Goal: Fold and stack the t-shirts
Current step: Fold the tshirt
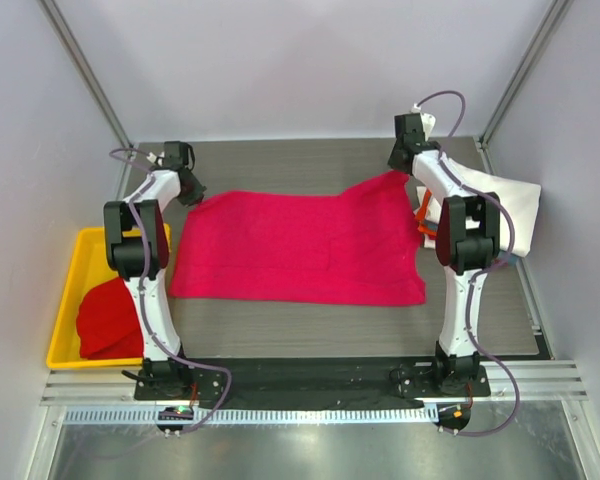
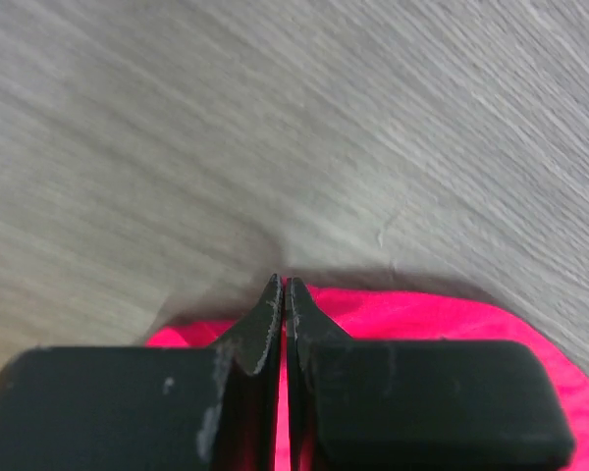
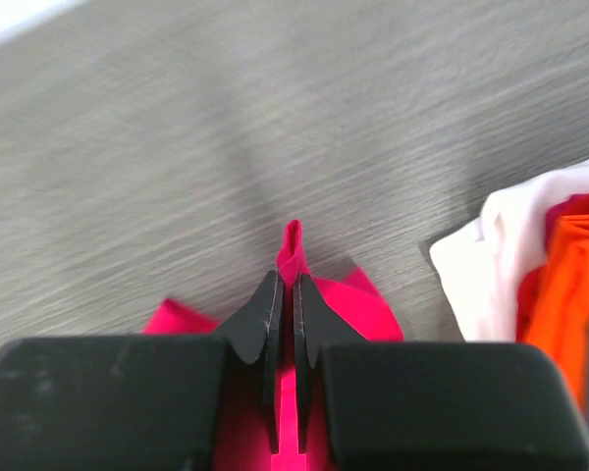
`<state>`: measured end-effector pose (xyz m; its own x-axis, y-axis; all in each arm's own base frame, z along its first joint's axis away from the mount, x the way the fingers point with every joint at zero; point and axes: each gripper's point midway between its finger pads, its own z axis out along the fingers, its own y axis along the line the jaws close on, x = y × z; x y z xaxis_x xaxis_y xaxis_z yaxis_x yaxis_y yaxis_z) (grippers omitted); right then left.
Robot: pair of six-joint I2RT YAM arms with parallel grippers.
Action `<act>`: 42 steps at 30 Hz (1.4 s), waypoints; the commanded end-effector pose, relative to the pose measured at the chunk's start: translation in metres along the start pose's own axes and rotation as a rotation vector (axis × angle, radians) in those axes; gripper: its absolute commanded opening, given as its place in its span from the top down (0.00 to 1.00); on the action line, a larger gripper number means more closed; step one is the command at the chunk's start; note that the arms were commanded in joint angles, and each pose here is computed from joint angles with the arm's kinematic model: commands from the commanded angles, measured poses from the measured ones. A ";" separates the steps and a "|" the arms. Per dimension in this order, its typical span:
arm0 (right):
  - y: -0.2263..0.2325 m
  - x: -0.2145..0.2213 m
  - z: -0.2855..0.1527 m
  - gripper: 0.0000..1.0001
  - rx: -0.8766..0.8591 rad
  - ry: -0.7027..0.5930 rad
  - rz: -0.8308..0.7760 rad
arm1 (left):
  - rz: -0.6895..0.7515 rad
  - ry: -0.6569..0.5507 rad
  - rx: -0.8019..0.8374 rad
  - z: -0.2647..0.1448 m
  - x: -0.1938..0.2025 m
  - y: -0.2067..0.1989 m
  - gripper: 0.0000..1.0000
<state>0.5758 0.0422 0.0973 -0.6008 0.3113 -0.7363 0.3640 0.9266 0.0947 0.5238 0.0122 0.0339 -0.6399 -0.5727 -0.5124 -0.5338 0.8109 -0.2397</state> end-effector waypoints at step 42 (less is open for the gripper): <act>-0.034 0.054 -0.184 0.99 -0.165 -0.055 0.054 | -0.164 -0.306 0.085 -0.098 -0.044 0.027 1.00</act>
<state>0.4059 0.0646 0.1571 -0.5874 0.3348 -0.7368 0.2806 0.9382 0.2026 0.4768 0.0354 0.0969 -0.4493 -0.6407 -0.6226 -0.5656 0.7434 -0.3569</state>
